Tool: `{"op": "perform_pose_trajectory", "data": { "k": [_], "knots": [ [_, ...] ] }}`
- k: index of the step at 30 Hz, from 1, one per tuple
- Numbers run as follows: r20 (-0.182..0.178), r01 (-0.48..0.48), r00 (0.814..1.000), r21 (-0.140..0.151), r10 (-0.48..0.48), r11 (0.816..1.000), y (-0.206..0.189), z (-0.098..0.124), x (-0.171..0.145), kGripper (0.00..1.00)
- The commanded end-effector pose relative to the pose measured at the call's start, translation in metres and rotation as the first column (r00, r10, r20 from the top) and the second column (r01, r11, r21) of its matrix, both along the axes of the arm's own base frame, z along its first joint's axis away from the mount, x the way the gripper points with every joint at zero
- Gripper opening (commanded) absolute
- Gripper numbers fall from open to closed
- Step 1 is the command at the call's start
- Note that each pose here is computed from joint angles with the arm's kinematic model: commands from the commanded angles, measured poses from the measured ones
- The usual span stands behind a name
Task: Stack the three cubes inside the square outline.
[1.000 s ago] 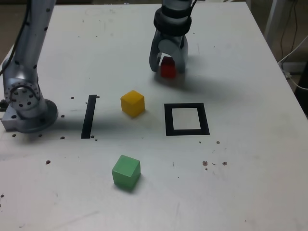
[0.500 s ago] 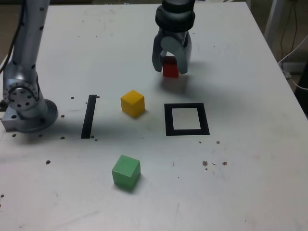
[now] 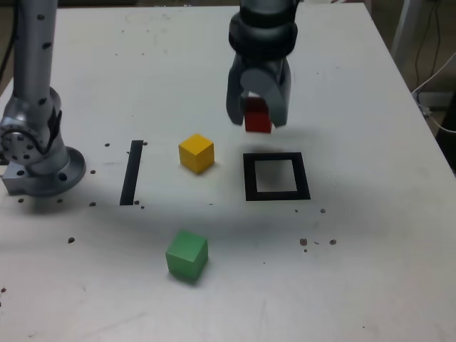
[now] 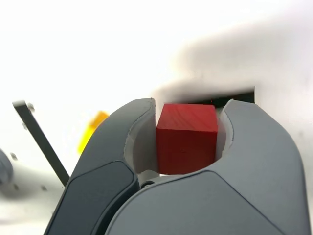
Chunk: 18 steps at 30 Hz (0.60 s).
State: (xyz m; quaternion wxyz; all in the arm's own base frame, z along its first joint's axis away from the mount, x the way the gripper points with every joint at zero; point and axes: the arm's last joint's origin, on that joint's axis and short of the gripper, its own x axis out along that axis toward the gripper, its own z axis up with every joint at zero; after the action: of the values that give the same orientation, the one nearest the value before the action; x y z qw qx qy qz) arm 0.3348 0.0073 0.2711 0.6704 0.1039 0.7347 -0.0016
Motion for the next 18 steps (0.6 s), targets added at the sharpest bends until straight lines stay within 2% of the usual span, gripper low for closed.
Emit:
{"op": "perform_pose_trajectory", "data": {
  "k": [1,4,9,12,18],
  "knots": [
    [0.029,-0.171,0.985,0.003,0.171,0.985,-0.014,0.001,0.002,0.12],
    [0.024,-0.219,0.975,-0.019,0.219,0.976,-0.027,-0.002,0.008,0.12],
    [-0.009,-0.260,0.966,-0.062,0.260,0.964,-0.037,-0.015,0.022,0.12],
    [-0.019,-0.277,0.961,-0.067,0.277,0.958,-0.039,-0.023,0.029,0.12],
    [-0.016,-0.288,0.957,-0.069,0.288,0.955,-0.039,-0.031,0.038,0.12]
  ]
}}
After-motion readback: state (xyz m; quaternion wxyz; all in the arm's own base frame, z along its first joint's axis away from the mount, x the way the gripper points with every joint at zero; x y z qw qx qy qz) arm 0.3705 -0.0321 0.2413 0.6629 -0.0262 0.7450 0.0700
